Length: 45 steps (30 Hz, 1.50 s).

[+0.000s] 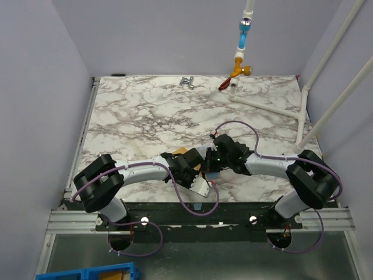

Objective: Put the credit cards into the card holder
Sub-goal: Insert the credit card into the card holder.

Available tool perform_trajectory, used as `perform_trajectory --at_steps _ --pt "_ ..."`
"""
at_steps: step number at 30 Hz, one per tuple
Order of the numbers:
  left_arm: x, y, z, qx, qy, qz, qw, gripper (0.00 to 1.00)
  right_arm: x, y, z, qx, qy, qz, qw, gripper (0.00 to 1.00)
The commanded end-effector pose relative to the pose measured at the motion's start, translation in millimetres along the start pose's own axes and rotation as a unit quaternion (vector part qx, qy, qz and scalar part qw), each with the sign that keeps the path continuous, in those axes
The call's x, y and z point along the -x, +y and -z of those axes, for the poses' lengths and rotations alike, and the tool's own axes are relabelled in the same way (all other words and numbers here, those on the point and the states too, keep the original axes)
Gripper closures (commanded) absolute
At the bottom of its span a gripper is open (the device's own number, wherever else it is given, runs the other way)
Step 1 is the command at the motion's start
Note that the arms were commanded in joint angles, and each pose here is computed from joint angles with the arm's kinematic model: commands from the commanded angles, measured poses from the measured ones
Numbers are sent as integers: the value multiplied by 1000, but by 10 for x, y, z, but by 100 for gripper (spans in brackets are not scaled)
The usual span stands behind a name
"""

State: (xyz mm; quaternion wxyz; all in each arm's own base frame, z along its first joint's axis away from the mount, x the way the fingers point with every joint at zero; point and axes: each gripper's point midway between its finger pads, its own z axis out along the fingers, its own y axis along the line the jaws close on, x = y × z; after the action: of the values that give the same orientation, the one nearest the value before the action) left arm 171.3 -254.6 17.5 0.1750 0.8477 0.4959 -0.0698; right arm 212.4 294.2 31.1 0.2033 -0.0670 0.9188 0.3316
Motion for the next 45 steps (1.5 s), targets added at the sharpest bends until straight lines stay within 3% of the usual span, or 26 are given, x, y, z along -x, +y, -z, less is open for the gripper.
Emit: perform_trajectory --at_steps 1,13,45 --pt "-243 -278 -153 -47 41 7 998 98 222 -87 124 -43 -40 13 998 99" --pt "-239 -255 -151 -42 42 9 998 98 230 -399 125 -111 -49 4 993 99" --pt "-213 -129 -118 -22 42 5 999 97 -91 134 -193 -9 7 10 1000 99"
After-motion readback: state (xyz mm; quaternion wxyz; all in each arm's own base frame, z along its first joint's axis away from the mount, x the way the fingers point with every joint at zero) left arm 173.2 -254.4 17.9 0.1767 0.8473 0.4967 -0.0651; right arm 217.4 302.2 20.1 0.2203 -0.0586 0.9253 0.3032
